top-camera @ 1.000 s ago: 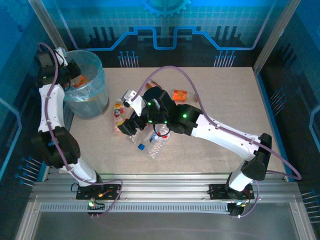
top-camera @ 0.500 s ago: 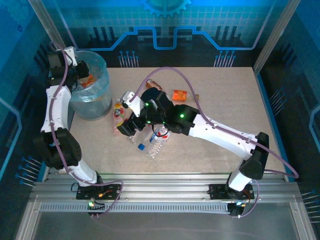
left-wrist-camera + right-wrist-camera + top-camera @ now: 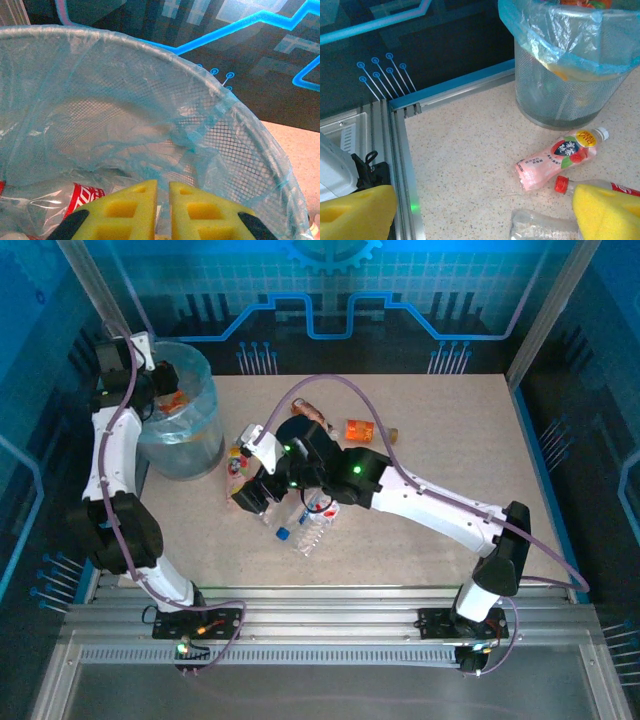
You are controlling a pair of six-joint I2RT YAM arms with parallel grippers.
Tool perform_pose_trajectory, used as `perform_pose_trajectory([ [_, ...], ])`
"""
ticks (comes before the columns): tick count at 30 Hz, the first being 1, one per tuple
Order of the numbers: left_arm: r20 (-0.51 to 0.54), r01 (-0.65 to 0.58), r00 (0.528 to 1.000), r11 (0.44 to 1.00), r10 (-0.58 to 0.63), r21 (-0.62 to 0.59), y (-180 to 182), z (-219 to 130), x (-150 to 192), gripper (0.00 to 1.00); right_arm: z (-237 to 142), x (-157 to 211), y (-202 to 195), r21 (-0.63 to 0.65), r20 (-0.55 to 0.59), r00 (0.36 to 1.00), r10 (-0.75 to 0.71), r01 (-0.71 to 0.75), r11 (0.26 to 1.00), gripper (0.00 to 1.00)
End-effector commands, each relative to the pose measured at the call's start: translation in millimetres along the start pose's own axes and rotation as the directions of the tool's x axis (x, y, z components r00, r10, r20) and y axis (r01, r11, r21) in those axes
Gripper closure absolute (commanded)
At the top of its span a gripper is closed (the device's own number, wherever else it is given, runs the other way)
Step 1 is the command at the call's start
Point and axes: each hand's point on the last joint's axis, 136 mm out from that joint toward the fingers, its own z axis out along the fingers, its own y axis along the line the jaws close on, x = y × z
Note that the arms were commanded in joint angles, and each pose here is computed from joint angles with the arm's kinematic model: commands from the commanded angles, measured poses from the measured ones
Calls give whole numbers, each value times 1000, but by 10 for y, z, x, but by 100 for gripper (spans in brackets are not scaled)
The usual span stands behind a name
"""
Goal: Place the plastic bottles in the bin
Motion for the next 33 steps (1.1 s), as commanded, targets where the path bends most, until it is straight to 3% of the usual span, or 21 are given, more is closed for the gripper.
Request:
perform_pose_trajectory([
  [1, -223, 77, 972, 997, -79, -18, 14, 59, 525, 81, -66, -130, 48, -4, 19, 1000, 8, -8, 1000, 8],
  [7, -137, 97, 986, 995, -92, 35, -163, -187, 188, 77, -102, -157, 25, 12, 26, 1000, 9, -9, 1000, 8],
  [11, -87, 97, 992, 994, -93, 48, -236, -354, 41, 55, -129, -159, 8, 24, 25, 1000, 10, -10, 1000, 8],
  [13, -60, 93, 994, 994, -90, 52, -271, -449, -39, 50, -145, -157, -23, 43, 23, 1000, 12, -13, 999, 8],
  [21, 41, 48, 998, 996, -51, 69, -482, -904, -226, 49, -278, -16, -504, 180, -9, 982, 187, -182, 967, 8],
  [33, 162, -113, 982, 987, 93, 113, -950, -1626, 45, 42, -509, 1105, -1534, 490, -74, 807, 585, -482, 726, 7],
])
